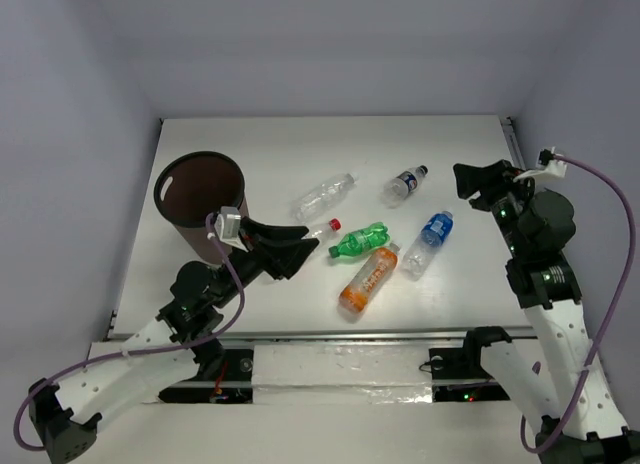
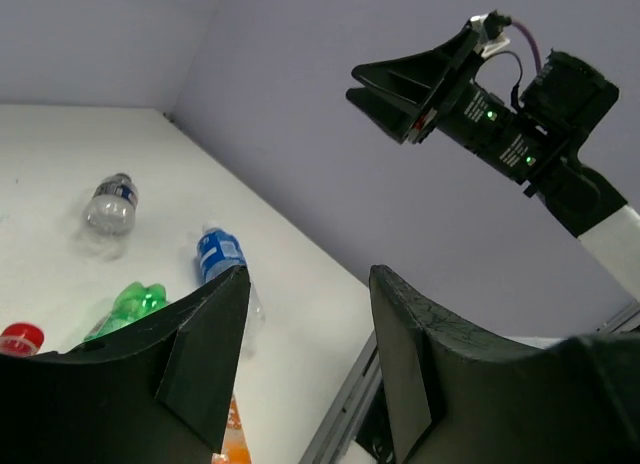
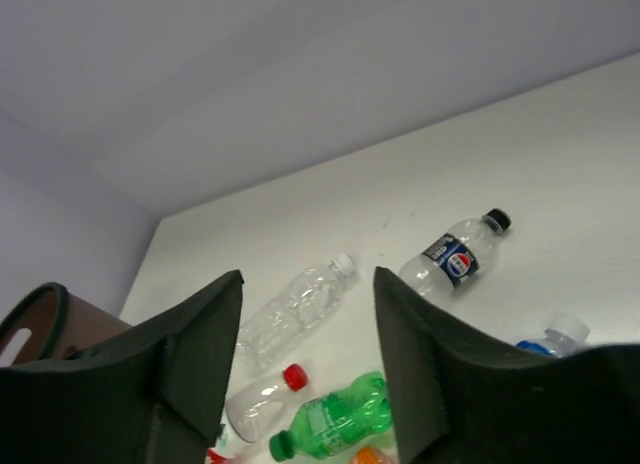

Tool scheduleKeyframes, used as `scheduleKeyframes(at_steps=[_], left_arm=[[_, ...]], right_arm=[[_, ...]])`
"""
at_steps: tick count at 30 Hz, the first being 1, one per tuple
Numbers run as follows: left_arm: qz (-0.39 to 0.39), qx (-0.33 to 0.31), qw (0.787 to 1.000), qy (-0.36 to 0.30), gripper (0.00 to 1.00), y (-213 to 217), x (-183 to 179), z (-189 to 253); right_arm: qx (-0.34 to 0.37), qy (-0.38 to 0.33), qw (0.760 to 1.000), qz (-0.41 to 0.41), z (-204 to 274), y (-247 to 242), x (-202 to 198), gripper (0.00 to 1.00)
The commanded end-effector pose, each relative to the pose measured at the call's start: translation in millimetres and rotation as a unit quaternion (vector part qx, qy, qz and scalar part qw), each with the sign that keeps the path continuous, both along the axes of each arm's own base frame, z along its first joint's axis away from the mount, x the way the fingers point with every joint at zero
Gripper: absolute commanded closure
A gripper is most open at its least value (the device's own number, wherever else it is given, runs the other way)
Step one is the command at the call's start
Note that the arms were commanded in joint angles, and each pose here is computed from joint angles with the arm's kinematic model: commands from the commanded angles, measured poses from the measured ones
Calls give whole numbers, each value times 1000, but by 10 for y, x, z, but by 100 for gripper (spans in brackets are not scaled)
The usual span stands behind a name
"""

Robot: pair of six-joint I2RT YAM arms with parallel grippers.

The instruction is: Put the plastic bottles in the bin

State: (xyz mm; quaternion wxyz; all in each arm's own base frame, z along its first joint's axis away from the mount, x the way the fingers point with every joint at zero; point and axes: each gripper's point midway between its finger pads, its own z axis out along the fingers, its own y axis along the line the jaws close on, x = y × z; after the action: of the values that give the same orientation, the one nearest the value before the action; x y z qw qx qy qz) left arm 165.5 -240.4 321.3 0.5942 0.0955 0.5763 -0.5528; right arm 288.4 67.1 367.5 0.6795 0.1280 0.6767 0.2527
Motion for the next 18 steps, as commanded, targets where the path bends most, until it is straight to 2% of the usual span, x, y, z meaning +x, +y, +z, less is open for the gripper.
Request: scheduleKeyframes(at_steps=[1, 2, 3, 6, 10, 13, 15, 16, 17, 18], left_arm=[[-3, -12, 1000, -10, 52, 60, -76, 239], [-2, -14, 1000, -12, 54, 93, -98, 268], [-2, -18, 1000, -14, 56, 124, -121, 337], [-5, -15, 1000, -14, 61, 205, -209, 455], [32, 9, 999, -14, 72, 391, -208, 485], [84, 25, 996, -16, 97, 597, -143, 548], [117, 64, 991, 3, 100, 693, -66, 448], [126, 80, 989, 10, 100, 715, -40, 386], [132, 102, 986, 21, 100, 728, -17, 275], [145, 115, 982, 23, 100, 755, 25, 209]], right_arm=[[-13, -4, 1000, 12, 9, 46, 69, 52], [-17, 1, 1000, 19, -36, 73, 108, 60], [-19, 11, 1000, 19, -80, 80, 156, 82], [-33, 70, 997, 4, -388, 49, 394, 100], [-36, 126, 991, -18, -788, 11, 662, 100], [-38, 161, 985, -43, -1048, -49, 849, 100], [-46, 183, 980, -59, -1218, -92, 979, 100], [-51, 193, 978, -63, -1285, -104, 1023, 97], [-55, 199, 977, -62, -1311, -95, 1082, 89], [-62, 226, 970, -61, -1513, -88, 1163, 74]])
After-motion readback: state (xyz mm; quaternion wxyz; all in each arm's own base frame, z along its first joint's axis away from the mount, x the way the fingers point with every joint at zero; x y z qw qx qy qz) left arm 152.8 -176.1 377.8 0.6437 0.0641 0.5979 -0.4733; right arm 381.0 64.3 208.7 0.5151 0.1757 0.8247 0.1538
